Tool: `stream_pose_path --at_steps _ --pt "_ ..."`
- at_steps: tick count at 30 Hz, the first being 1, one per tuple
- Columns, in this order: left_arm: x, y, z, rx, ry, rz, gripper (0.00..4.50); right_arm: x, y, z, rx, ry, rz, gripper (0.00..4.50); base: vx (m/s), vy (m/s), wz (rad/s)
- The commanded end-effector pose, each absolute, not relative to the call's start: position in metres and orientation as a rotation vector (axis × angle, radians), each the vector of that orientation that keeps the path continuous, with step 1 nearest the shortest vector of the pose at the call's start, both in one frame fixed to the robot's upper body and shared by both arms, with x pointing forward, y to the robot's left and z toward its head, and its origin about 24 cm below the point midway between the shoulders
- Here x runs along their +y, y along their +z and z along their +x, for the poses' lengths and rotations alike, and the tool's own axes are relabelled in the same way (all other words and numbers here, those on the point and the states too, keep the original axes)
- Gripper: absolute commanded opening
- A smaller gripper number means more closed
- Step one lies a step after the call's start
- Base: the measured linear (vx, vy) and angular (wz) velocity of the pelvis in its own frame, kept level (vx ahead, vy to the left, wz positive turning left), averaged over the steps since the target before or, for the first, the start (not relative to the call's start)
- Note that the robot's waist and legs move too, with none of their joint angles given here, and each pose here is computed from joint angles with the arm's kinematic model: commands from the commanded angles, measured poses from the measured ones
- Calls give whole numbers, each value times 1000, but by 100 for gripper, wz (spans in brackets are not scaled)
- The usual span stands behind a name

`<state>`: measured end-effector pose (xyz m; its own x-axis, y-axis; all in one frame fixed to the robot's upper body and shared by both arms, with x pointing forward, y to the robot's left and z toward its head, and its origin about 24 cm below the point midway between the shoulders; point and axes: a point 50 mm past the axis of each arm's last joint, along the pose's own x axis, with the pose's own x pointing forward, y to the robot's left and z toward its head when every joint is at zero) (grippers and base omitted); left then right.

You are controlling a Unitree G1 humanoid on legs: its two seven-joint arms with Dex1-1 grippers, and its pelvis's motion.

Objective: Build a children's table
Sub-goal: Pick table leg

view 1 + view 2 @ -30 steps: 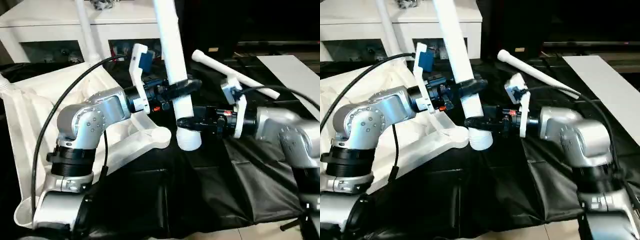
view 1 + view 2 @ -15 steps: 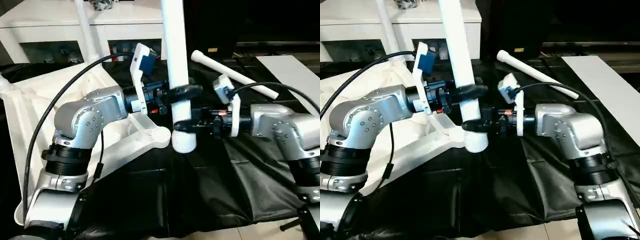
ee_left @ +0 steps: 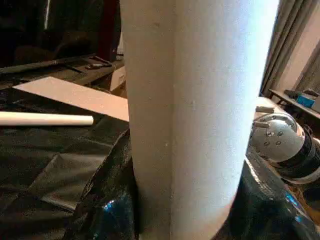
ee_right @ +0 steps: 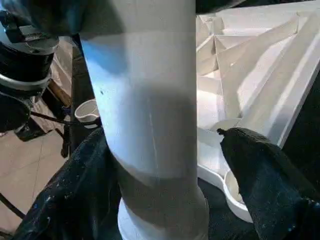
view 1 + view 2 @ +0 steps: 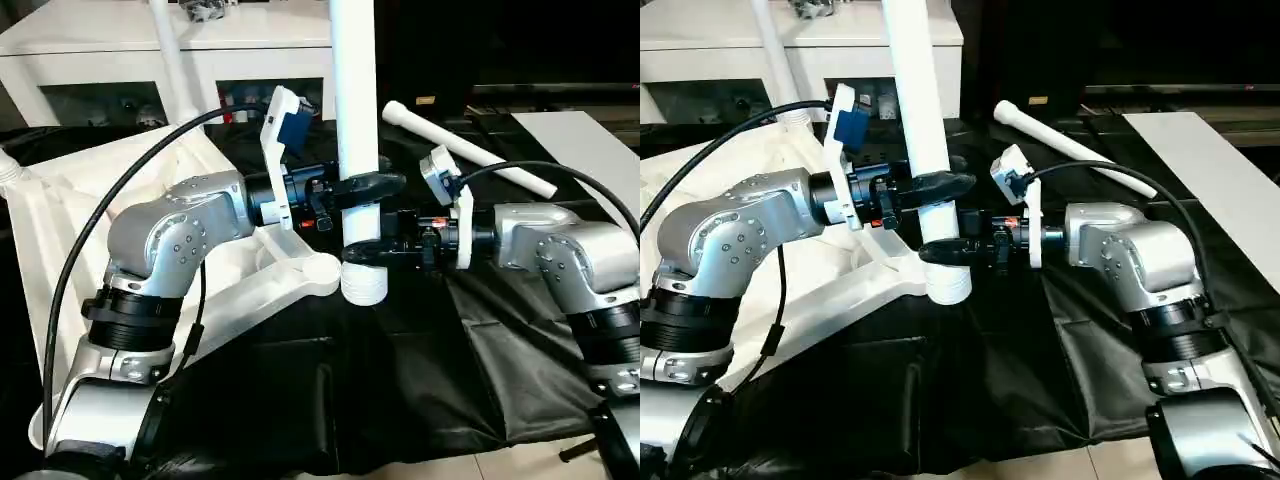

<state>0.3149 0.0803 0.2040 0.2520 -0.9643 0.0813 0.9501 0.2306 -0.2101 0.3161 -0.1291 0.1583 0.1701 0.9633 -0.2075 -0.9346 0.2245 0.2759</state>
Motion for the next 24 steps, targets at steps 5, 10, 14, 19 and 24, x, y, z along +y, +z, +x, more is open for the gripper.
stream_pose_path --at_steps 5,10,14,19,24 --pt "68 212 307 41 -1424 -225 189 -124 171 319 323 1375 64 355 0 0 0" --pt "68 213 308 38 -1422 -223 189 -122 171 318 325 1399 70 355 0 0 0" --pt "68 213 308 38 -1423 -222 189 -122 171 318 327 1404 70 355 0 0 0" --pt "69 213 306 42 -1437 -215 189 -122 172 318 332 1410 80 303 0 0 0" --pt "70 212 307 45 -1438 -206 189 -122 171 317 338 1419 75 261 0 0 0"
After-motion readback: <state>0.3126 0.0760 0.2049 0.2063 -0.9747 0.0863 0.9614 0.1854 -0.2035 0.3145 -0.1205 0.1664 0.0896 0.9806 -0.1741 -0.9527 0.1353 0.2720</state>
